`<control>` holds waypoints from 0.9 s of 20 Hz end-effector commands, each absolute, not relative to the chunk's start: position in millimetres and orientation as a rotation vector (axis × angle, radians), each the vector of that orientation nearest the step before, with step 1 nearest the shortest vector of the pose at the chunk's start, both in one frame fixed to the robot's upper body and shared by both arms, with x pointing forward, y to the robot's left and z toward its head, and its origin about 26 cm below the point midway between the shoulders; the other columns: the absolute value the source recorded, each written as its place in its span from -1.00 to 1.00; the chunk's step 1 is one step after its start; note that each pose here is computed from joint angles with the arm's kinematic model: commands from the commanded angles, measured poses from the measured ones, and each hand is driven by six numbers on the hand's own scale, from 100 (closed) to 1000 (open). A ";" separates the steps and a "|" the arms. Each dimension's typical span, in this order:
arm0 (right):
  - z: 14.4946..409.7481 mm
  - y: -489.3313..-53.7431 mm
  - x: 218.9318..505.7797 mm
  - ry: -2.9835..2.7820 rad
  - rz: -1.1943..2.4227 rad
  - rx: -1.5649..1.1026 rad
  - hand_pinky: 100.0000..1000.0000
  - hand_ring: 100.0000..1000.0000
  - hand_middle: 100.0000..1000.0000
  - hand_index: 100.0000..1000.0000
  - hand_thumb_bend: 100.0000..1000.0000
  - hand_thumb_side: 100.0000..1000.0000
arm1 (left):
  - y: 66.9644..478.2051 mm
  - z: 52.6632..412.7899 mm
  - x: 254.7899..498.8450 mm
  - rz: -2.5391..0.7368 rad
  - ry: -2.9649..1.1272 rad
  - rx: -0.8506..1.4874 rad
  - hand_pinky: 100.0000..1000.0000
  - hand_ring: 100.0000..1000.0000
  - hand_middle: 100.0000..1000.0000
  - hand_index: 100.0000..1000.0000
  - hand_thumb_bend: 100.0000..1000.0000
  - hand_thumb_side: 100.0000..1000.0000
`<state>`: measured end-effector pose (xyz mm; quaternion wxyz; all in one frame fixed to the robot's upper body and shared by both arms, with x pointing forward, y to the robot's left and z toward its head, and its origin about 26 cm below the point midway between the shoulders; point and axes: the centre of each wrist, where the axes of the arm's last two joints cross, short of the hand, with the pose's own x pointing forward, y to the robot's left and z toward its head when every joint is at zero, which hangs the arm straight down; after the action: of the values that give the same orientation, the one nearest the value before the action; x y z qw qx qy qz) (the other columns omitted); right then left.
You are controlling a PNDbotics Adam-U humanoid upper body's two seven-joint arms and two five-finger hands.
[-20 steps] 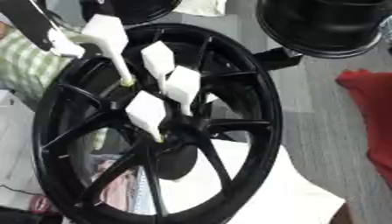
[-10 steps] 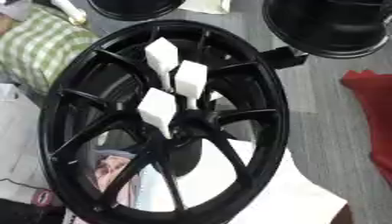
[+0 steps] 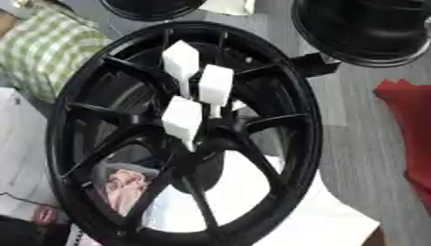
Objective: Pull the pin out of the wheel hub.
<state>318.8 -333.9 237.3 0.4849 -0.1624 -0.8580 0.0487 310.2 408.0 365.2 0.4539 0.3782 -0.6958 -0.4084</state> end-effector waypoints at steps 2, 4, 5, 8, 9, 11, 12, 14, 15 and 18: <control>248.2 -336.2 315.9 -2.128 0.105 -0.410 0.75 0.45 0.17 0.45 -0.69 -0.41 | 418.7 349.3 300.0 -0.864 -1.712 1.119 0.20 0.02 -0.16 -0.16 -1.00 -0.72; 248.6 -335.6 316.2 -2.132 0.099 -0.405 0.75 0.45 0.17 0.45 -0.69 -0.41 | 418.0 328.8 299.2 -0.848 -1.685 1.170 0.21 0.02 -0.15 -0.16 -1.00 -0.69; 248.9 -334.9 316.3 -2.134 0.098 -0.401 0.75 0.45 0.17 0.45 -0.69 -0.41 | 417.9 319.1 299.3 -0.839 -1.675 1.175 0.22 0.02 -0.14 -0.13 -1.00 -0.65; 249.8 -333.9 316.5 -2.138 0.099 -0.396 0.75 0.45 0.17 0.45 -0.69 -0.41 | 418.9 298.5 299.0 -0.854 -1.633 1.172 0.34 0.17 0.07 0.24 -0.96 -0.36; 250.1 -333.9 316.5 -2.139 0.097 -0.396 0.75 0.45 0.17 0.45 -0.68 -0.41 | 419.1 294.0 299.1 -0.882 -1.616 1.166 0.42 0.34 0.28 0.48 -0.72 -0.31; 250.2 -333.6 316.5 -2.141 0.095 -0.394 0.75 0.45 0.17 0.45 -0.69 -0.41 | 420.1 288.8 299.1 -0.942 -1.590 1.161 0.47 0.45 0.44 0.66 -0.43 0.19; 250.2 -333.5 316.5 -2.141 0.095 -0.393 0.75 0.45 0.17 0.45 -0.70 -0.40 | 421.0 287.4 299.1 -0.960 -1.584 1.161 0.49 0.48 0.48 0.71 -0.28 0.31; 250.4 -333.5 316.5 -2.142 0.094 -0.393 0.75 0.45 0.17 0.45 -0.70 -0.40 | 423.9 285.7 299.4 -0.974 -1.570 1.168 0.49 0.48 0.49 0.73 -0.29 0.35; 250.5 -333.5 316.4 -2.142 0.094 -0.393 0.75 0.45 0.17 0.45 -0.70 -0.40 | 425.1 285.0 299.5 -0.972 -1.565 1.173 0.49 0.47 0.48 0.73 -0.32 0.35; 251.1 -333.6 316.2 -2.145 0.092 -0.393 0.75 0.45 0.17 0.45 -0.70 -0.41 | 426.3 284.6 299.8 -0.942 -1.576 1.173 0.46 0.43 0.44 0.70 -0.61 0.34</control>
<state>319.6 -332.7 239.2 0.4788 -0.1571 -0.8630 0.0364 303.1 423.0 272.8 0.4758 0.4630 -0.6397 -0.3875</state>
